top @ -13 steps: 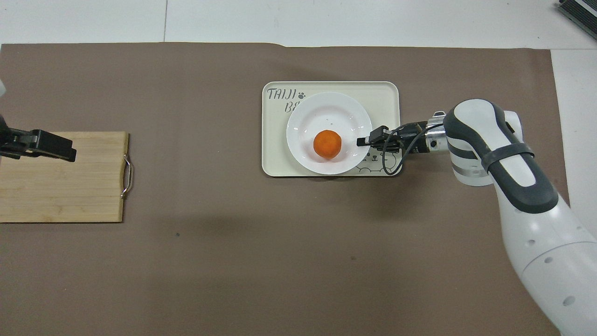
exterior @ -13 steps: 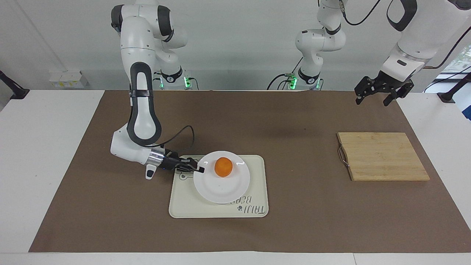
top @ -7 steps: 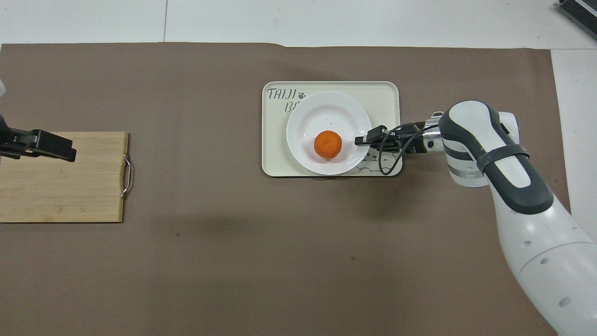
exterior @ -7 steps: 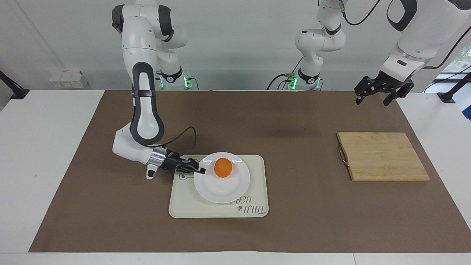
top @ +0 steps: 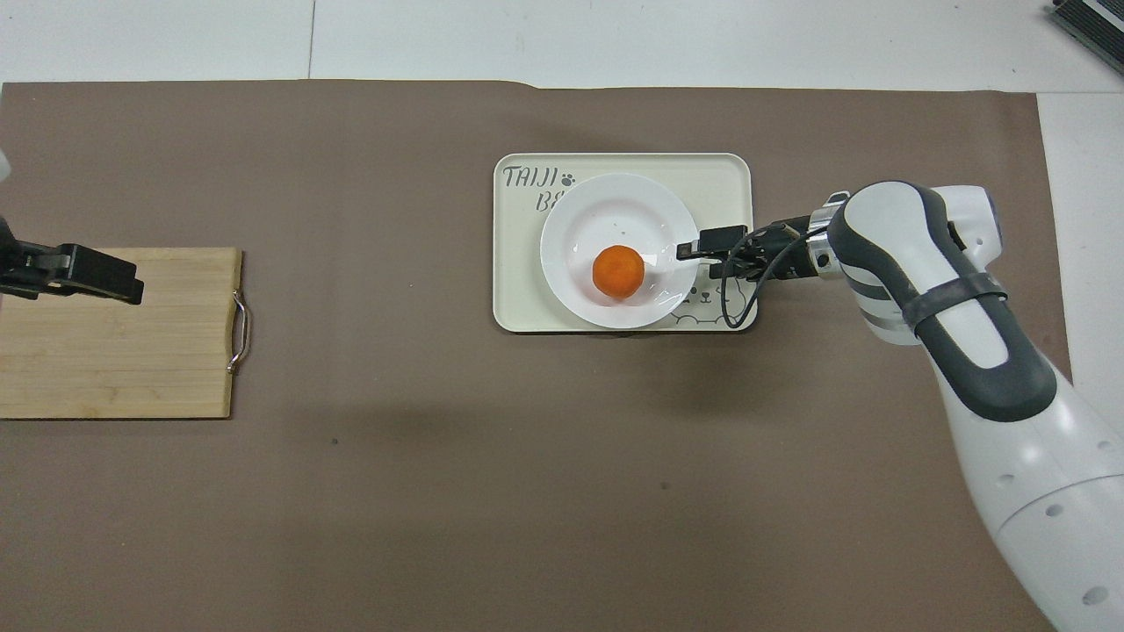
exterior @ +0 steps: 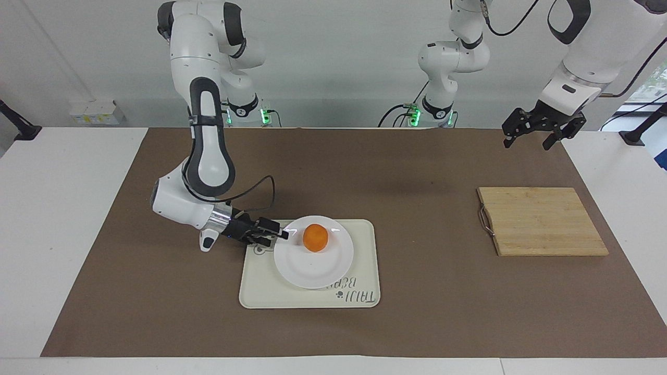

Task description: Place orange and plate with both arms

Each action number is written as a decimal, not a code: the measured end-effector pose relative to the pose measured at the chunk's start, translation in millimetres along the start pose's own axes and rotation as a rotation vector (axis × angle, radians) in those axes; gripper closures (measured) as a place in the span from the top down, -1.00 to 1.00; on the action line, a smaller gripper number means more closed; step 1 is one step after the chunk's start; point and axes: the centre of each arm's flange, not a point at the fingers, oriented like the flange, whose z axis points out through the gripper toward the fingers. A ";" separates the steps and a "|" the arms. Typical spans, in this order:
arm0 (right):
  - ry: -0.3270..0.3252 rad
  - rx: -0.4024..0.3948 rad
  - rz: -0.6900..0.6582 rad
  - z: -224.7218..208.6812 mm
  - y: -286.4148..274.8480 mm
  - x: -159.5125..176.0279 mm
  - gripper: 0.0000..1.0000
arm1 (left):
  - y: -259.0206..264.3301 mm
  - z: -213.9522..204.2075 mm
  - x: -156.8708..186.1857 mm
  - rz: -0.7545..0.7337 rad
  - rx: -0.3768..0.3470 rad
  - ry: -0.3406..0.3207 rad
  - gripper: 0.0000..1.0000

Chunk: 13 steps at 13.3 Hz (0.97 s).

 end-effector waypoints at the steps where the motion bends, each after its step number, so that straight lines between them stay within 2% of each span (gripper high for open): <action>1: 0.005 -0.027 -0.009 -10.3 -9.1 1.7 1.00 | 0.0 0.0 0.0 0.000 0.000 0.000 1.00; 3: 0.017 -0.082 -0.035 -31.4 -18.3 2.9 1.00 | 0.0 0.0 0.0 0.000 0.000 0.000 1.00; 6: 0.016 -0.274 -0.085 -67.2 -30.7 2.3 1.00 | 0.0 0.0 0.0 0.000 0.000 0.000 1.00; 8: 0.038 -0.407 -0.117 -95.0 -53.0 -1.1 1.00 | 0.0 0.0 0.0 0.000 0.000 0.000 1.00; 13: 0.050 -0.616 -0.099 -159.9 -91.7 -29.8 1.00 | 0.0 0.0 0.0 0.000 0.000 0.000 1.00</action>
